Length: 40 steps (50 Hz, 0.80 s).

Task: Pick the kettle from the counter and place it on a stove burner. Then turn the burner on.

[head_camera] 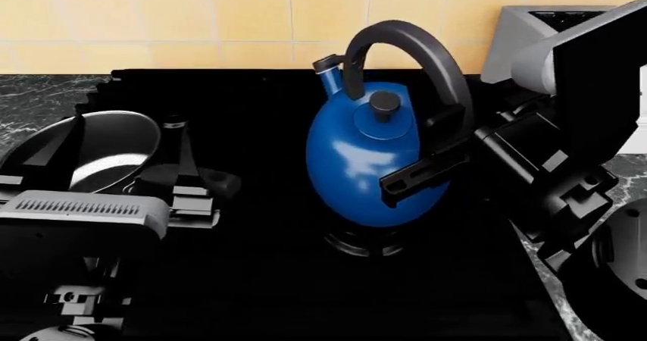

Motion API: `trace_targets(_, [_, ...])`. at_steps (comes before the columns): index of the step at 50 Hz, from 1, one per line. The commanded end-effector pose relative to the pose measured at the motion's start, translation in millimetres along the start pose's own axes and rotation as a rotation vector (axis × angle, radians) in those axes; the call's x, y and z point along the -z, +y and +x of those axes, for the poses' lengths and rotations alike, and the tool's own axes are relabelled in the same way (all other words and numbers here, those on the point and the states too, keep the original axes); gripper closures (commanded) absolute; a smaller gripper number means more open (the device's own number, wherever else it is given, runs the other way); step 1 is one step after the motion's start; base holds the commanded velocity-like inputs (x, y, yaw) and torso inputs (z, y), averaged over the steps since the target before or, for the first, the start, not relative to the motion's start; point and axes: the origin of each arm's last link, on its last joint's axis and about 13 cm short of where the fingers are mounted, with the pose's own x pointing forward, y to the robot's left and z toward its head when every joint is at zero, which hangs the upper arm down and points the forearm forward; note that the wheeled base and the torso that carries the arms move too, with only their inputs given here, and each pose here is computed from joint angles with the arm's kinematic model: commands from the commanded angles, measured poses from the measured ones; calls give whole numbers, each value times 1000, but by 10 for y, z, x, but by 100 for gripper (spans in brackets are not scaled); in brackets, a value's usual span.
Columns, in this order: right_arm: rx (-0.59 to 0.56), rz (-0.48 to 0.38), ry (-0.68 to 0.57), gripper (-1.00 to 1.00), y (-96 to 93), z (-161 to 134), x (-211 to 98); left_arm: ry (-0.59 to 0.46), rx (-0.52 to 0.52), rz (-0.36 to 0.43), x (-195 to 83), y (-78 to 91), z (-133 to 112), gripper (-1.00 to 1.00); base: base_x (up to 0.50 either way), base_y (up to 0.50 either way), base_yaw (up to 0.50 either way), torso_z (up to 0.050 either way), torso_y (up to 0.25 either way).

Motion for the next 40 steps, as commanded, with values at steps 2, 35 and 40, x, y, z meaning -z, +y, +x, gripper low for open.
trace_targets(2, [26,2,-15,100,-21,-2,7,0,-2,0,0,2,2,-100,0,0,0,0,0])
trace_targets(35, [2,29,41,100,6,-9,175,-1,-4,3,-3,2,1,-100,0,0,0,0,1])
trace_targets(40, [0,33,48,100,5,2,209,-1,-4,2,-5,2,-1,-100,0,0,0,0,0])
